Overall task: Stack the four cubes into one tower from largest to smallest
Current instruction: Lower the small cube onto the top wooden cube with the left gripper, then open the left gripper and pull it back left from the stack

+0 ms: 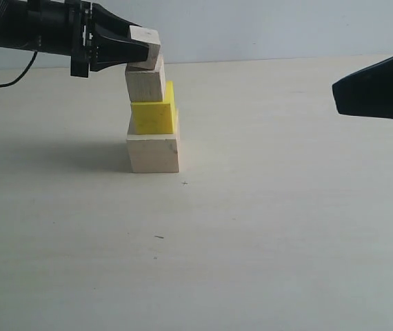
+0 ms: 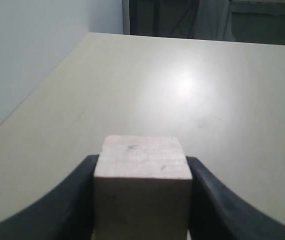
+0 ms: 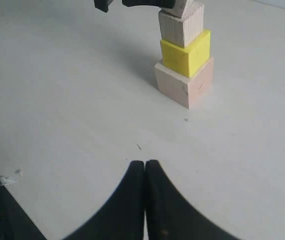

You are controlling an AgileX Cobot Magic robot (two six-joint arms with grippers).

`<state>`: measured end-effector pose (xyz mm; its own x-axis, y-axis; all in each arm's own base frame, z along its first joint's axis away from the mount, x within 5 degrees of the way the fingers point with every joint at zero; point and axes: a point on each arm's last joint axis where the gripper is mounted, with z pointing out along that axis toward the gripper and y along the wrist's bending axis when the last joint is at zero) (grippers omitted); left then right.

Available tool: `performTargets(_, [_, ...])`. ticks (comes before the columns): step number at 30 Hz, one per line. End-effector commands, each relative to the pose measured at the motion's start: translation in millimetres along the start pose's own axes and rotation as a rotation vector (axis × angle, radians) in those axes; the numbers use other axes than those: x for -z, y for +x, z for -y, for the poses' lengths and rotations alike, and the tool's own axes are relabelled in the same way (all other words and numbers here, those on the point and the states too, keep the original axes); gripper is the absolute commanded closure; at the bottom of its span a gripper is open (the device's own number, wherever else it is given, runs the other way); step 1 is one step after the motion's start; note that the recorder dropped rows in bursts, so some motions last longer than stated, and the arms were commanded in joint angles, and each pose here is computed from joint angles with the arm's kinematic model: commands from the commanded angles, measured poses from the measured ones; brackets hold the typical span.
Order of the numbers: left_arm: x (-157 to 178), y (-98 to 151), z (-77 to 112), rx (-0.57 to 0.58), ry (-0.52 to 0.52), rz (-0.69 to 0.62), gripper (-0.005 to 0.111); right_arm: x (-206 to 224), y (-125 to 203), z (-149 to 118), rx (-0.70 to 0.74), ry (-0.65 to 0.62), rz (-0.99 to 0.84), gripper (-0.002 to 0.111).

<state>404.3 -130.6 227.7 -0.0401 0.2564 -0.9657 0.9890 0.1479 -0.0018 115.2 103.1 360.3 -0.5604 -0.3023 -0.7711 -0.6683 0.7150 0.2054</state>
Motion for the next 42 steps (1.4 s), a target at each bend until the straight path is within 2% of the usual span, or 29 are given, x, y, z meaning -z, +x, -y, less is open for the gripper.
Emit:
performTargets(1, [-0.5, 5.0, 2.1, -0.030, 0.028, -0.053, 0.104, 1.6, 0.1, 0.5, 0.007, 0.006, 0.017, 0.108])
performTargets(5, [-0.3, 7.4, 3.2, -0.041, 0.041, -0.079, 0.084, 1.6, 0.1, 0.5, 0.007, 0.006, 0.017, 0.108])
performTargets(10, [-0.4, 6.7, 2.9, -0.030, 0.037, -0.072, 0.049, 1.6, 0.1, 0.5, 0.007, 0.006, 0.017, 0.108])
performTargets(12, [-0.4, 6.3, 2.7, -0.014, 0.034, -0.067, 0.042, 1.6, 0.1, 0.5, 0.007, 0.006, 0.017, 0.108])
performTargets(33, [7.7, 3.5, -2.5, 0.008, -0.005, -0.029, 0.041, 1.6, 0.6, 0.4, 0.007, 0.005, 0.011, 0.108])
performTargets(42, [14.1, -10.1, 1.4, -0.026, -0.014, -0.031, 0.041, 1.6, 0.6, 0.4, 0.007, 0.005, 0.011, 0.108])
